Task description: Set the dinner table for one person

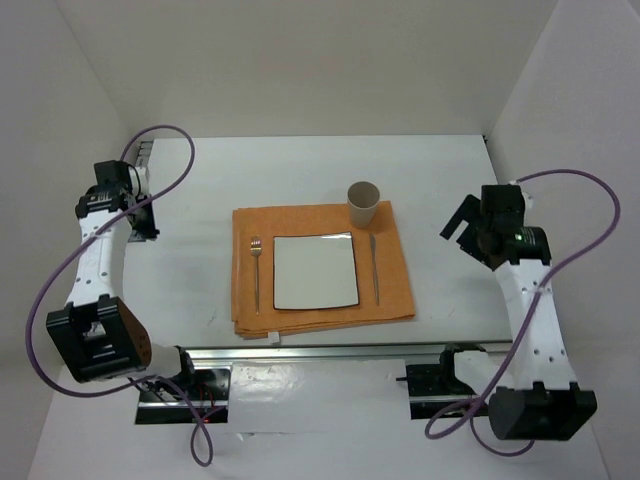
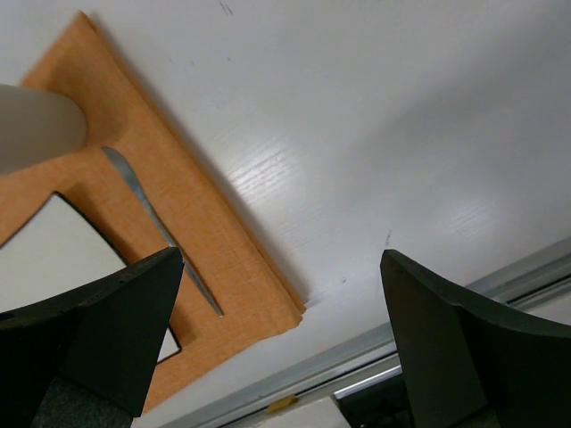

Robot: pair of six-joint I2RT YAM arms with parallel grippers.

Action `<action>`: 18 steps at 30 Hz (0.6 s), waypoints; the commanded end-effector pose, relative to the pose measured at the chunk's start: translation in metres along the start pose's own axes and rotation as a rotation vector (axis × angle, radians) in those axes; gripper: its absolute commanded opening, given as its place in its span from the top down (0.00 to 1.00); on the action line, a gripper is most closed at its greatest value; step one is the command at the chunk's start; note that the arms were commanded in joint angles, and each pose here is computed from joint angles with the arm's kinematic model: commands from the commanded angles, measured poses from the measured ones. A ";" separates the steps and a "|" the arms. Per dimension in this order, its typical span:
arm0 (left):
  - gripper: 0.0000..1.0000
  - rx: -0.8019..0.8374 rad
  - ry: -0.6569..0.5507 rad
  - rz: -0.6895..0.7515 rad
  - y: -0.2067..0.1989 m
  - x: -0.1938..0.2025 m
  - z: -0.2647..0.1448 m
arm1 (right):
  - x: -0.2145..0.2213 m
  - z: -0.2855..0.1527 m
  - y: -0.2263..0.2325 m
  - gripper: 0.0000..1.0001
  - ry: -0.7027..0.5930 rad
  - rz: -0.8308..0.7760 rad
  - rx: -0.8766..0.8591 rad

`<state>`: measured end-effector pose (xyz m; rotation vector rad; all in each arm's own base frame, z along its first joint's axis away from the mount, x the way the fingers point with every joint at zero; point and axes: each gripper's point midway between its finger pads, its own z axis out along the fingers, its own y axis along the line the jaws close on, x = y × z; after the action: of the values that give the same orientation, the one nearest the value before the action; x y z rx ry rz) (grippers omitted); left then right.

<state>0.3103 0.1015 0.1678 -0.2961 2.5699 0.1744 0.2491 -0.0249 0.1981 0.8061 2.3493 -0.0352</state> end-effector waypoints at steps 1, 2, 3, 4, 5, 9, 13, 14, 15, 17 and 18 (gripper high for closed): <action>0.69 -0.036 -0.044 0.034 0.010 0.003 -0.020 | -0.020 -0.034 0.000 0.00 -0.126 0.078 -0.045; 0.69 -0.037 -0.042 0.043 0.010 0.007 -0.021 | -0.018 -0.037 -0.001 0.00 -0.129 0.079 -0.046; 0.69 -0.037 -0.044 0.043 0.010 0.011 -0.025 | -0.017 -0.039 -0.002 0.00 -0.122 0.089 -0.043; 0.69 -0.038 -0.053 0.043 0.010 0.010 -0.027 | -0.018 -0.042 -0.001 0.00 -0.119 0.089 -0.051; 0.69 -0.037 -0.044 0.043 0.010 0.012 -0.028 | -0.014 -0.042 -0.001 0.00 -0.105 0.087 -0.053; 0.69 -0.038 -0.057 0.042 0.010 0.012 -0.034 | -0.011 -0.045 -0.003 0.00 -0.081 0.093 -0.038; 0.69 -0.019 -0.049 0.043 0.006 0.017 -0.038 | -0.011 -0.051 -0.002 0.00 -0.096 0.097 -0.059; 0.69 -0.008 -0.050 0.044 0.005 0.017 -0.038 | -0.011 -0.051 -0.001 0.00 -0.091 0.097 -0.067; 0.69 -0.010 -0.068 0.043 0.005 0.013 -0.042 | -0.011 -0.054 -0.001 0.00 -0.102 0.099 -0.074; 0.69 -0.009 -0.059 0.043 0.005 0.015 -0.042 | -0.012 -0.058 -0.002 0.00 -0.113 0.102 -0.082; 0.69 -0.009 -0.059 0.043 0.005 0.015 -0.042 | -0.010 -0.060 -0.003 0.00 -0.115 0.102 -0.083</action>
<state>0.2777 0.0981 0.1844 -0.2683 2.5486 0.2114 0.2266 -0.0210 0.2367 0.8638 2.2198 0.0379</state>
